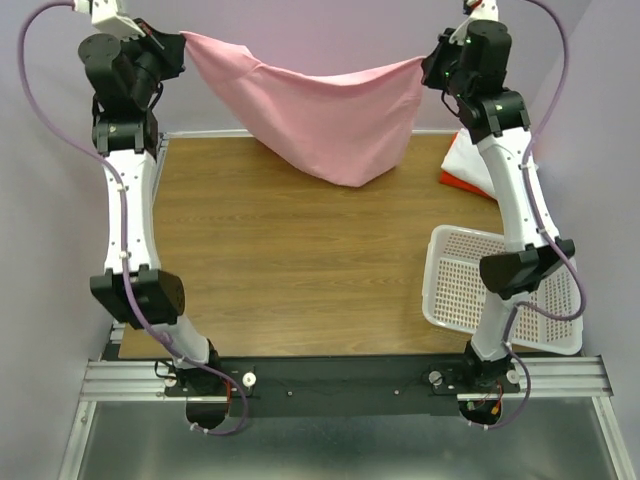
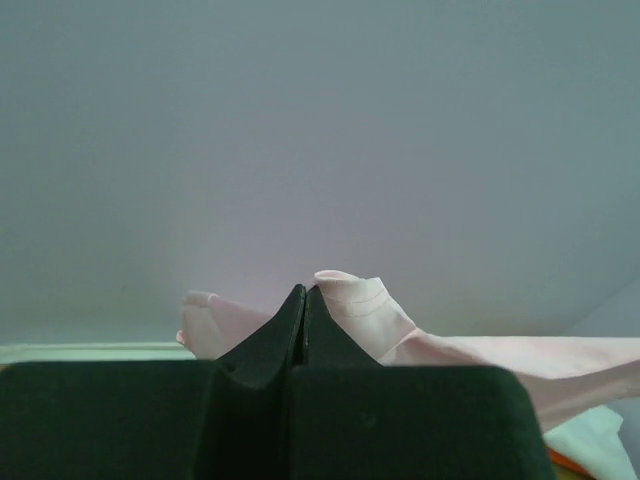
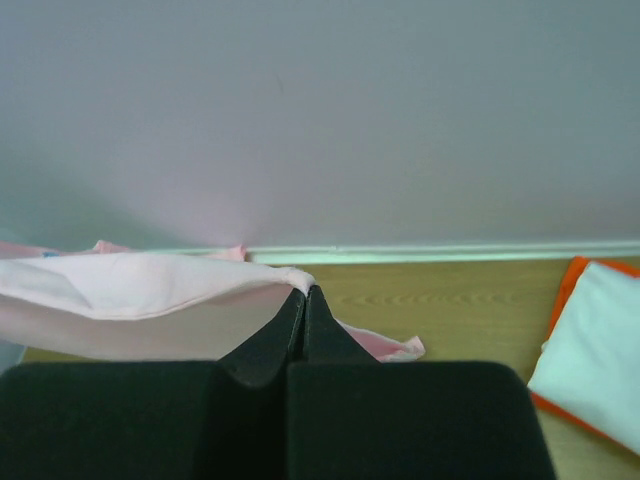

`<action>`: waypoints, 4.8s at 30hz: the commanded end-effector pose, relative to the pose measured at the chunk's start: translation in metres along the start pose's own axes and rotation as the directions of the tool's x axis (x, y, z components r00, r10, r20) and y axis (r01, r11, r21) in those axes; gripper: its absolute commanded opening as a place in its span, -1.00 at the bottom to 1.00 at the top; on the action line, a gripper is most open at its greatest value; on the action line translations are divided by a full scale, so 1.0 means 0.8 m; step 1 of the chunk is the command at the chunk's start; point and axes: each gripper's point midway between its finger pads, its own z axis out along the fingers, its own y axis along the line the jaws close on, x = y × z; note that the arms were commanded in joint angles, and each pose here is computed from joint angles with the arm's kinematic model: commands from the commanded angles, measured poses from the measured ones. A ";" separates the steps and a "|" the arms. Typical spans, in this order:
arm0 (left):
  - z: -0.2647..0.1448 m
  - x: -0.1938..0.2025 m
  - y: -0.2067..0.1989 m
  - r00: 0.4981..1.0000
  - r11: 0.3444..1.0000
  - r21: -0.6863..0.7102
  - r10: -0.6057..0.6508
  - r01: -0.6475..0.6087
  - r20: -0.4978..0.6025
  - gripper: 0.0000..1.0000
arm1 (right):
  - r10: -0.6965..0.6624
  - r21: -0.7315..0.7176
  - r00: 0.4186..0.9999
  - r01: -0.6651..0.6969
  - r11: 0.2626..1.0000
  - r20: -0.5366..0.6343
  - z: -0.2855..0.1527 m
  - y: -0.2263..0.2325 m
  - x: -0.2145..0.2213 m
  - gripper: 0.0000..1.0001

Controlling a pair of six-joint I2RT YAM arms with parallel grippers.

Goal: Fold and stack the t-shirts
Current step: Flatten the tshirt out

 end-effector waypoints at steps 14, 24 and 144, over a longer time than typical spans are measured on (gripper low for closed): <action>-0.265 -0.245 -0.112 0.773 0.970 -0.175 0.241 -0.169 0.587 -1.00 | -0.090 -0.030 0.844 0.125 0.992 0.529 -0.194 0.017 -0.191 -0.99; -0.157 -0.135 -0.065 0.919 0.992 -0.047 0.126 -0.117 0.374 -1.00 | -0.111 -0.030 0.906 0.135 0.990 0.408 -0.106 0.010 -0.117 -0.99; -0.139 0.630 0.097 0.413 0.984 -0.176 -0.154 -0.014 -0.897 0.21 | 0.022 -0.197 0.736 -0.211 0.957 -0.677 0.011 0.000 0.491 0.88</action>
